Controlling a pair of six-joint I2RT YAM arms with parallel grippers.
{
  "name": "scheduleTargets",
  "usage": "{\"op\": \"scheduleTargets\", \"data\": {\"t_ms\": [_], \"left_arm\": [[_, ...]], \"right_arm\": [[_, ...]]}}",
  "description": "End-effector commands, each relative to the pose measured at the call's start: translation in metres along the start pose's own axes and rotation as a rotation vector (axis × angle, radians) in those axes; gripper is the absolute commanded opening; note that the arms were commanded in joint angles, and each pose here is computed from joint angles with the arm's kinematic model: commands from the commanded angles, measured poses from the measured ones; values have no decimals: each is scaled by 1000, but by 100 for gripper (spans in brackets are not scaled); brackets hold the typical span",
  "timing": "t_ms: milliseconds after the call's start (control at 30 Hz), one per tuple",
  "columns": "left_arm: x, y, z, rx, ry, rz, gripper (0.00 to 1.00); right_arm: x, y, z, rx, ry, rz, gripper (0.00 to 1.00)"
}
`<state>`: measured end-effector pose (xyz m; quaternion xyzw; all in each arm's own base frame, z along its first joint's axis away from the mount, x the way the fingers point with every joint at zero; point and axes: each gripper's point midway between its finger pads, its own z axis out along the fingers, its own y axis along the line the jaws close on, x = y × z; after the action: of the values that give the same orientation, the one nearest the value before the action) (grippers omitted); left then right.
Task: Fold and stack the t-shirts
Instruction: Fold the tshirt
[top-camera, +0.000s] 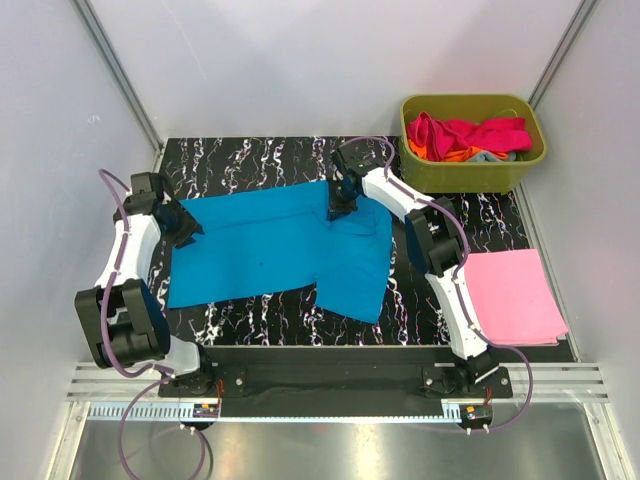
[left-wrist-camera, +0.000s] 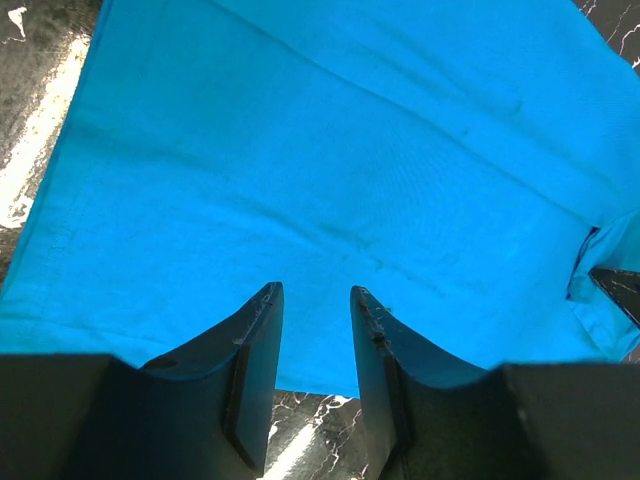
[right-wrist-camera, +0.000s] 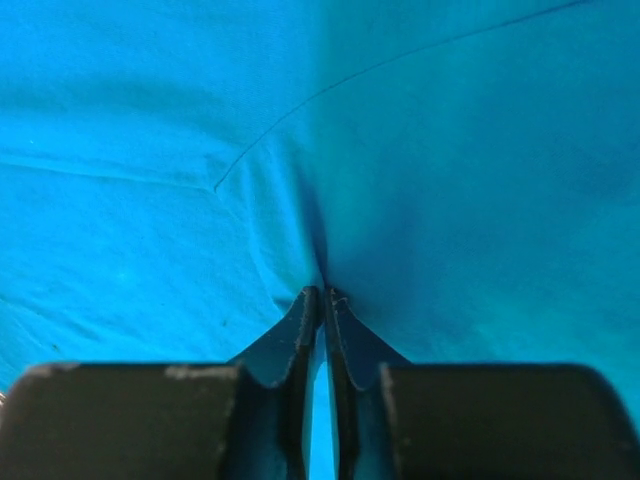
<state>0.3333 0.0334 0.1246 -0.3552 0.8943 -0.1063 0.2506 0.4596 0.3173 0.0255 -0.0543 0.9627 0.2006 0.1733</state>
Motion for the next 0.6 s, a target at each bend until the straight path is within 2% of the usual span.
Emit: {"op": "scheduleTargets", "data": {"t_ms": [0,167,200,300,400,433,567], "left_arm": [[-5,-6,-4,26,-20,6,38],[11,8,0,-13,2,-15,38],[18,16,1,-37,3,-23,38],[32,31,4,-82,13,-47,37],[38,36,4,-90,19,-60,37],[40,36,5,-89,19,-60,37],[37,31,3,-64,14,-42,37]], "right_arm": [[-4,6,2,-19,-21,-57,15],[-25,15,-31,-10,-91,-76,37],[-28,16,-38,-6,-102,-76,46],[-43,12,-65,26,-157,-75,61],[-55,-2,-80,71,-198,-60,67],[-61,-14,-82,98,-211,-49,72],[-85,-38,-80,144,-252,-13,74]]}}
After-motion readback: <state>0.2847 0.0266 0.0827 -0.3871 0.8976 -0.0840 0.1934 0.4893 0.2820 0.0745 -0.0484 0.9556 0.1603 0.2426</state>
